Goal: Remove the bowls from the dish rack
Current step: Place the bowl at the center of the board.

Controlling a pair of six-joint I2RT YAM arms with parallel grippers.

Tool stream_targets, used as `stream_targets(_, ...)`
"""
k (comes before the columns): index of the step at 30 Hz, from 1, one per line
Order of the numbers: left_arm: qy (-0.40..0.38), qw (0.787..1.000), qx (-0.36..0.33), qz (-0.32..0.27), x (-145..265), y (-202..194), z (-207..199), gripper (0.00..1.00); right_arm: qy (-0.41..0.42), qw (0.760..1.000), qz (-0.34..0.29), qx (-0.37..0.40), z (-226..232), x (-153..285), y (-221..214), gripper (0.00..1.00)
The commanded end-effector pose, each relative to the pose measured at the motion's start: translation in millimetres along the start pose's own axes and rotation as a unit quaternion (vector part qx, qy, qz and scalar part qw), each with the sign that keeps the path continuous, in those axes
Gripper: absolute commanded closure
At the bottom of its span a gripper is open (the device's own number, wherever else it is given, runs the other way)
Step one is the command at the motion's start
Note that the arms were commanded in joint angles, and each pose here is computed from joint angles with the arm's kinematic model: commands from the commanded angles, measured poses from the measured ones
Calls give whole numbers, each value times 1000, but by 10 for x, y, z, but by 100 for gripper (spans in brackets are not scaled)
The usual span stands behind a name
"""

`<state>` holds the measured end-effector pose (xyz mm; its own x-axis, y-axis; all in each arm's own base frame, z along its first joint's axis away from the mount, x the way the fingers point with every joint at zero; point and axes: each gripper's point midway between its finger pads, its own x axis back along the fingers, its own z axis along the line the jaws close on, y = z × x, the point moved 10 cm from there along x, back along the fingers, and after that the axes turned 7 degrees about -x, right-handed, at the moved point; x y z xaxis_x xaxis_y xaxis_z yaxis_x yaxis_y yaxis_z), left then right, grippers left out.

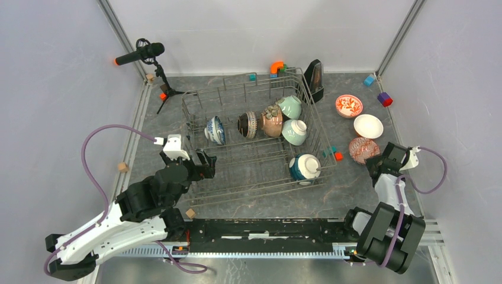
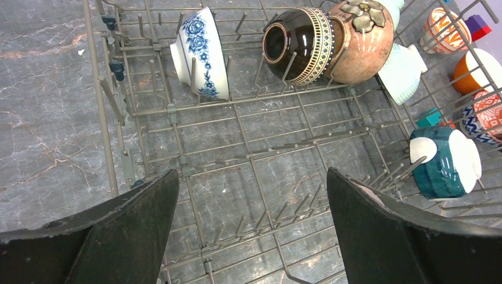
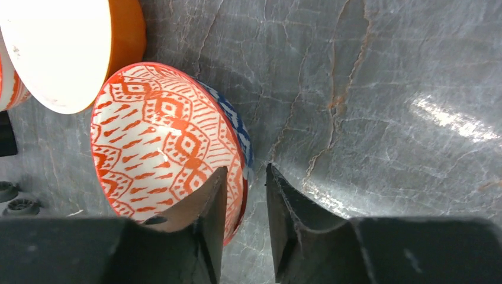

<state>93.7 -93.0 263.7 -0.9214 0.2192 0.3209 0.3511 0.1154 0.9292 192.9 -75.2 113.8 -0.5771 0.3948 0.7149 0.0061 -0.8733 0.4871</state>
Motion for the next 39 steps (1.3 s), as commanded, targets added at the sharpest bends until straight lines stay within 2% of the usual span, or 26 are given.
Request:
stream_targets(1, -8, 1000, 25, -15, 8, 71, -42, 0, 17, 1000, -3, -7, 59, 18, 39, 58)
stream_targets(7, -12, 1000, 26, -13, 10, 73, -51, 0, 4, 1000, -15, 7, 128, 112, 152, 40)
stream_targets(10, -14, 999, 27, -13, 13, 76, -55, 0, -33, 998, -45, 16, 141, 205, 265, 25)
stream_targets(13, -17, 999, 28, -11, 13, 72, -62, 0, -64, 993, -88, 35, 245, 350, 435, 16)
stream_targets(18, -18, 999, 27, -10, 12, 68, -65, 0, -43, 988, -137, 58, 568, 667, 624, 14)
stream_targets(23, -7, 1000, 25, -13, 4, 71, -49, 0, 89, 976, -188, 59, 965, 1151, 703, 16)
stream_targets(26, 10, 999, 30, -22, 24, 97, -3, 0, 240, 946, -211, 61, 1220, 1567, 738, 20)
stream_targets(30, 40, 997, 39, -52, 59, 134, 108, 0, 444, 867, -193, 116, 1624, 2227, 718, 23)
stream_targets(32, 54, 995, 40, -68, 76, 155, 163, 0, 501, 835, -170, 153, 1792, 2454, 676, 24)
stream_targets(35, 79, 993, 33, -83, 77, 180, 214, 0, 585, 780, -98, 199, 2021, 2718, 482, 24)
stream_targets(39, 109, 990, 25, -91, 71, 223, 243, 0, 654, 711, -18, 259, 2275, 3115, 1, 24)
